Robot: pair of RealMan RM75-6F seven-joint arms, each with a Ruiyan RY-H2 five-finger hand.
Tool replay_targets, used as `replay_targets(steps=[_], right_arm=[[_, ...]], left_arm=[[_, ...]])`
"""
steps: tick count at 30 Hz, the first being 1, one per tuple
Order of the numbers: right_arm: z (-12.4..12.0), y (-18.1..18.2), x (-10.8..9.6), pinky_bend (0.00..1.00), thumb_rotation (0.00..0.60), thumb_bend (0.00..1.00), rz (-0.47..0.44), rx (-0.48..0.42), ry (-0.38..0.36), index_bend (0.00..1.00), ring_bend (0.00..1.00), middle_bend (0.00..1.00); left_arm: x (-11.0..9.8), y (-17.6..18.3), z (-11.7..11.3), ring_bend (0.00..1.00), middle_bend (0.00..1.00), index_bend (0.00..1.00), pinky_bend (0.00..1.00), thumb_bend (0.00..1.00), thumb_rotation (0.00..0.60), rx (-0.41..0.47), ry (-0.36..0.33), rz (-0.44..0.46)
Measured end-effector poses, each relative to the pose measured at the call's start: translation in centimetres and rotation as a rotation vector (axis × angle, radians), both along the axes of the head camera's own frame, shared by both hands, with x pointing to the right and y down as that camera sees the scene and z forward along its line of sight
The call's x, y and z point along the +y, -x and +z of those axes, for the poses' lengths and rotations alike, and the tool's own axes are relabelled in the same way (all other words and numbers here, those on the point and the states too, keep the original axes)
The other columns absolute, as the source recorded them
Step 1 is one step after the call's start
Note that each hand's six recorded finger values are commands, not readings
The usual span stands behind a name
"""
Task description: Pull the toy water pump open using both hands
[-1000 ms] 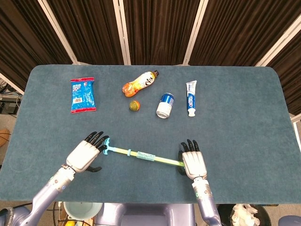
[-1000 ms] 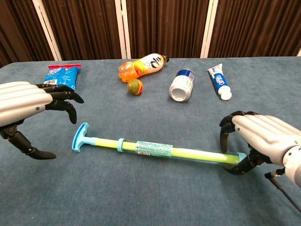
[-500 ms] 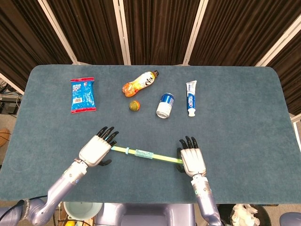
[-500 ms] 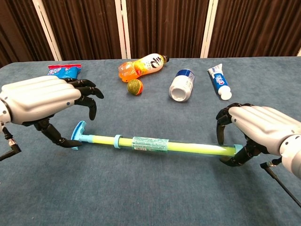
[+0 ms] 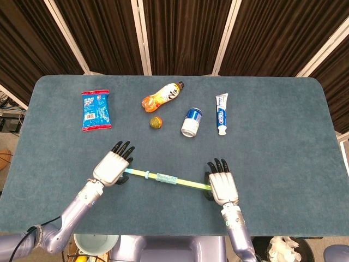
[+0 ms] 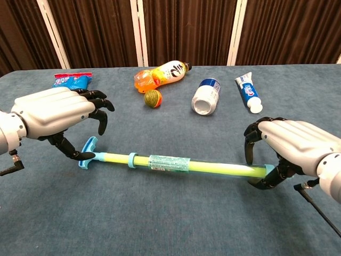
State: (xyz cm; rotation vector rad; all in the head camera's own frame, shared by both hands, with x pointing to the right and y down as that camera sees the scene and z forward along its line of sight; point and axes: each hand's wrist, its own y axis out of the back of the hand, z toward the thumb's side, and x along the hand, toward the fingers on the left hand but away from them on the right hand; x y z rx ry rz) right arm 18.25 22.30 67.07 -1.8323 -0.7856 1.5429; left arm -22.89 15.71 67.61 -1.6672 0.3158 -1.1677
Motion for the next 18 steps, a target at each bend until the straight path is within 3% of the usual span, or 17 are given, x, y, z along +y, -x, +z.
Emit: replay_targets(steps=[18], right_arm=[[-0.8,0.2,-0.5,0.0,0.6,0.61,0.015,-0.015,-0.011,0.79,0.0,0.18]], left_arm=[[0.7,-1.8,1.8,0.0,0.12,0.43,0.11,0.24,0.6,-0.032,0.019,0.036]])
